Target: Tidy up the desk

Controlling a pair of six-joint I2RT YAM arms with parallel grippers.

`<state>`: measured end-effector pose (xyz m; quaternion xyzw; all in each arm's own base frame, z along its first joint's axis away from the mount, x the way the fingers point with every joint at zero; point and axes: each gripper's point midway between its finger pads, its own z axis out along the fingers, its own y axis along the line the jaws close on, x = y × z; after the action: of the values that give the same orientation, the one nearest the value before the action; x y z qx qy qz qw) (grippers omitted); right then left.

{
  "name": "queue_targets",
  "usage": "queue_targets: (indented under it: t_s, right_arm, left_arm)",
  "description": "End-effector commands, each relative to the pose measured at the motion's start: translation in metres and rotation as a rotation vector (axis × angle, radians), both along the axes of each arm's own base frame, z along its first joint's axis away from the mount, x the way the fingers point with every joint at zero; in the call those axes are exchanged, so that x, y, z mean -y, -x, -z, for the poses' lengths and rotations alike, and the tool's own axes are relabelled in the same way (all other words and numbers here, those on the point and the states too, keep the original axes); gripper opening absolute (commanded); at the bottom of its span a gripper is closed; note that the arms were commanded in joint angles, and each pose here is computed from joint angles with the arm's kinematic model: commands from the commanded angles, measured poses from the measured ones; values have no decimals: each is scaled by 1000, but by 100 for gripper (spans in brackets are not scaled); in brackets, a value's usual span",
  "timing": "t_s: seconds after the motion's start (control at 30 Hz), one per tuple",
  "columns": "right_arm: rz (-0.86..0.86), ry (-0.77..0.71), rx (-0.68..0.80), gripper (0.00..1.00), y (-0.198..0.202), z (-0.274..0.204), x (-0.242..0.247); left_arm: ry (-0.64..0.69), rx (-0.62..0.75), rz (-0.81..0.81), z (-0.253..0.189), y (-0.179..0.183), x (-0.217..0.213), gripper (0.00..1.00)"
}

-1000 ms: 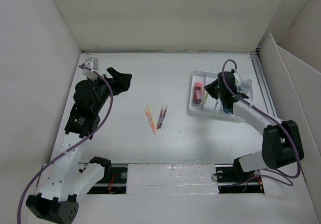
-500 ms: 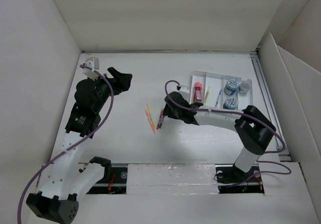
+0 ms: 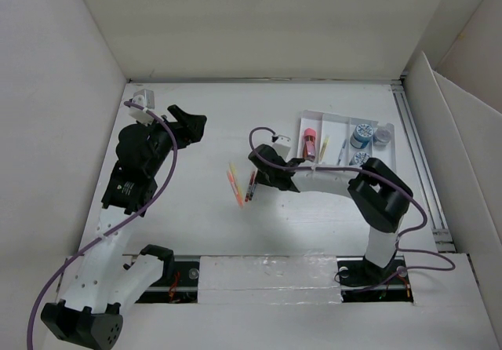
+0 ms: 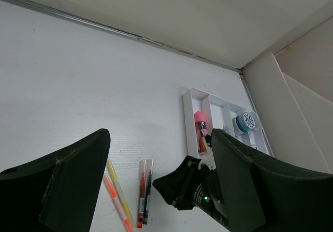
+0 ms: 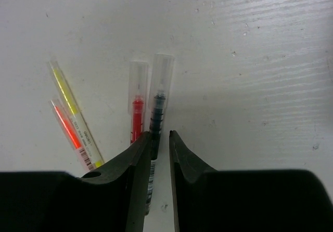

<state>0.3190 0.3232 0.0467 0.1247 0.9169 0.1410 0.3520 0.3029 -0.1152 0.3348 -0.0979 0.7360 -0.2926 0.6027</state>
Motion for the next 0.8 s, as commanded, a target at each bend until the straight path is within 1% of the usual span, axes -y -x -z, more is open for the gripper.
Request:
queue_targets:
  t_s: [0.0, 0.6, 0.77]
  right_arm:
    - [14, -10, 30, 26, -8, -10, -9]
    - [-28, -13, 0, 26, -3, 1, -20]
    - [-15, 19, -16, 26, -2, 11, -16]
  left_arm:
    - [4, 60, 5, -15, 3, 0, 74]
    - [5, 65, 16, -15, 4, 1, 74]
    - [4, 62, 10, -14, 4, 0, 74]
